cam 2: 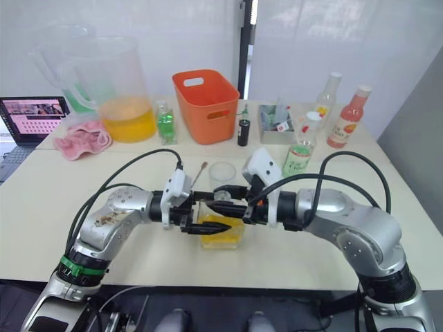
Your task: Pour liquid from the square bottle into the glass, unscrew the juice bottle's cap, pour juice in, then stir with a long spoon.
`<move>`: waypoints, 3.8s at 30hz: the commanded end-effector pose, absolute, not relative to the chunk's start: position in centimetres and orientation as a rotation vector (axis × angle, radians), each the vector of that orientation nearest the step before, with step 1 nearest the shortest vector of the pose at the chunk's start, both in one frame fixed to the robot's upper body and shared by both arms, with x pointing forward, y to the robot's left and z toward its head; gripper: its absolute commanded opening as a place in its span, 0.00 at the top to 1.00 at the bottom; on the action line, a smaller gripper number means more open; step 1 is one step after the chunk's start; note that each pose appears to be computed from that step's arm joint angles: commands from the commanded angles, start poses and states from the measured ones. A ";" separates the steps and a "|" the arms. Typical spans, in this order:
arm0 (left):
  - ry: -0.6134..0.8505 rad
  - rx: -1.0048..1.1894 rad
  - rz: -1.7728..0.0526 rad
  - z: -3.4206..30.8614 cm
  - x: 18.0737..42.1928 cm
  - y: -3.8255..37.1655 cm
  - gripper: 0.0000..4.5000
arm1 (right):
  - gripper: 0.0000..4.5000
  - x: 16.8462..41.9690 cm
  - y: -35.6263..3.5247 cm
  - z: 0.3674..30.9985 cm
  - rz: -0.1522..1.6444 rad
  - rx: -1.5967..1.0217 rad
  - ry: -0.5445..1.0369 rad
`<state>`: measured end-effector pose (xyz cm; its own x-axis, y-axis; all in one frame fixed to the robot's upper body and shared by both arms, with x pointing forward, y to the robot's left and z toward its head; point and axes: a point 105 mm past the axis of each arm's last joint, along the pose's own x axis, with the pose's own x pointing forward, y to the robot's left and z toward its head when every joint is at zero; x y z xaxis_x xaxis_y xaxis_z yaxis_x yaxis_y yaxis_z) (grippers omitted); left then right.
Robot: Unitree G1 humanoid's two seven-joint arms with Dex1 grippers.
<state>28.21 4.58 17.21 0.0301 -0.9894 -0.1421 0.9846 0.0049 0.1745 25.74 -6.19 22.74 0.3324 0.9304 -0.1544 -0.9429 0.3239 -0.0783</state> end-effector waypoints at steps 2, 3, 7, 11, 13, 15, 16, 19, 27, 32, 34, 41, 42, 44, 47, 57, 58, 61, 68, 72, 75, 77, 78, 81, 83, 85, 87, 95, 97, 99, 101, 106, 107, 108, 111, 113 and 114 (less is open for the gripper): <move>0.144 0.242 -1.593 13.5 27.4 4.4 0.37 | 0.75 24.1 -7.5 30.6 1.211 -0.180 -0.280; 0.145 0.234 -1.593 13.4 27.4 4.4 0.37 | 0.75 24.1 -7.4 30.5 1.215 -0.177 -0.274; 0.151 0.206 -1.592 13.3 27.4 4.4 0.37 | 0.75 24.0 -7.2 30.1 1.223 -0.167 -0.258; 0.153 0.196 -1.578 12.7 27.7 4.6 0.37 | 0.75 24.0 -6.6 29.0 1.235 -0.151 -0.230; 0.158 0.194 -1.572 12.4 27.7 4.6 0.37 | 0.75 24.0 -6.4 28.6 1.239 -0.149 -0.217; 0.160 0.194 -1.568 12.1 27.5 4.6 0.37 | 0.75 23.9 -6.2 28.3 1.243 -0.147 -0.211; 0.161 0.193 -1.567 12.1 27.5 4.6 0.37 | 0.75 23.9 -6.2 28.2 1.245 -0.151 -0.207; 0.164 0.194 -1.565 11.9 27.5 4.6 0.37 | 0.75 23.8 -5.9 27.5 1.254 -0.162 -0.187; 0.205 0.207 -1.567 10.8 27.4 4.8 0.37 | 0.75 23.3 -4.9 26.1 1.289 -0.145 -0.166; 0.247 0.205 -1.573 10.1 27.3 5.0 0.37 | 0.75 22.9 -4.4 26.1 1.306 -0.167 -0.195; 0.256 0.202 -1.576 10.0 27.2 5.0 0.37 | 0.75 22.6 -4.3 26.9 1.313 -0.196 -0.254; 0.266 0.193 -1.585 10.0 27.2 4.9 0.37 | 0.75 21.3 -3.9 26.5 1.374 -0.285 -0.283; 0.267 0.193 -1.586 10.0 27.2 4.9 0.37 | 0.75 21.1 -3.8 26.3 1.381 -0.297 -0.281; 0.268 0.196 -1.588 10.0 27.2 4.9 0.37 | 0.75 20.9 -3.8 25.8 1.401 -0.321 -0.273; 0.270 0.201 -1.590 9.9 27.3 4.9 0.37 | 0.75 20.7 -3.8 25.4 1.422 -0.372 -0.273; 0.259 0.199 -1.577 9.8 27.3 4.9 0.37 | 0.75 22.5 -6.1 26.7 1.340 -0.240 -0.267; 0.251 0.198 -1.574 9.9 27.4 4.9 0.37 | 0.75 23.1 -7.2 27.3 1.290 -0.215 -0.269; 0.228 0.196 -1.567 10.0 27.5 4.7 0.37 | 0.75 24.4 -10.3 28.1 1.166 -0.162 -0.261; 0.060 0.217 -1.545 11.3 28.0 4.2 0.37 | 0.75 27.2 -20.6 27.1 0.706 -0.108 -0.206; 0.044 0.210 -1.533 11.6 28.1 4.3 0.37 | 0.75 28.3 -25.5 25.2 0.479 -0.100 -0.151; 0.036 0.205 -1.528 12.0 28.1 4.3 0.37 | 0.75 29.4 -28.5 23.4 0.306 -0.089 -0.112; 0.028 0.199 -1.524 12.2 28.1 4.2 0.37 | 0.75 30.4 -30.5 21.4 0.183 -0.078 -0.068; 0.026 0.196 -1.525 12.3 28.0 4.1 0.37 | 0.75 30.8 -31.0 20.6 0.143 -0.047 -0.062; 0.025 0.188 -1.529 12.3 27.8 4.0 0.37 | 0.75 31.8 -32.1 18.5 0.038 -0.028 -0.029; 0.026 0.183 -1.522 12.3 27.8 4.0 0.37 | 0.75 32.5 -32.7 17.5 -0.023 -0.016 -0.028; 0.026 0.182 -1.514 12.3 27.7 4.1 0.37 | 0.75 33.1 -33.4 16.8 -0.079 0.013 -0.030; 0.027 0.182 -1.507 12.3 27.7 4.2 0.37 | 0.75 33.4 -34.5 16.0 -0.141 0.025 -0.022; 0.026 0.177 -1.489 12.4 27.7 4.1 0.37 | 0.75 33.5 -37.0 12.0 -0.297 0.099 0.036; 0.024 0.171 -1.483 12.4 27.8 4.0 0.37 | 0.75 33.4 -36.9 11.2 -0.314 0.097 0.042; 0.021 0.164 -1.479 12.5 27.8 3.8 0.37 | 0.75 33.5 -36.7 10.7 -0.321 0.102 0.041; 0.020 0.158 -1.475 12.5 27.9 3.7 0.37 | 0.75 33.3 -36.7 10.1 -0.330 0.101 0.046; 0.021 0.156 -1.475 12.4 27.9 3.6 0.37 | 0.75 32.8 -36.9 9.2 -0.336 0.106 0.058; 0.022 0.156 -1.477 12.4 27.9 3.6 0.37 | 0.75 32.7 -36.9 9.1 -0.334 0.106 0.059; 0.023 0.155 -1.479 12.4 27.8 3.6 0.37 | 0.75 32.7 -36.8 9.0 -0.330 0.107 0.062; 0.025 0.153 -1.482 12.4 27.8 3.5 0.37 | 0.75 32.6 -36.8 8.9 -0.322 0.105 0.067; 0.027 0.151 -1.484 12.4 27.8 3.5 0.37 | 0.64 32.5 -36.7 8.9 -0.317 0.103 0.067; 0.028 0.149 -1.485 12.3 27.8 3.5 0.37 | 0.51 32.5 -36.7 8.9 -0.314 0.102 0.065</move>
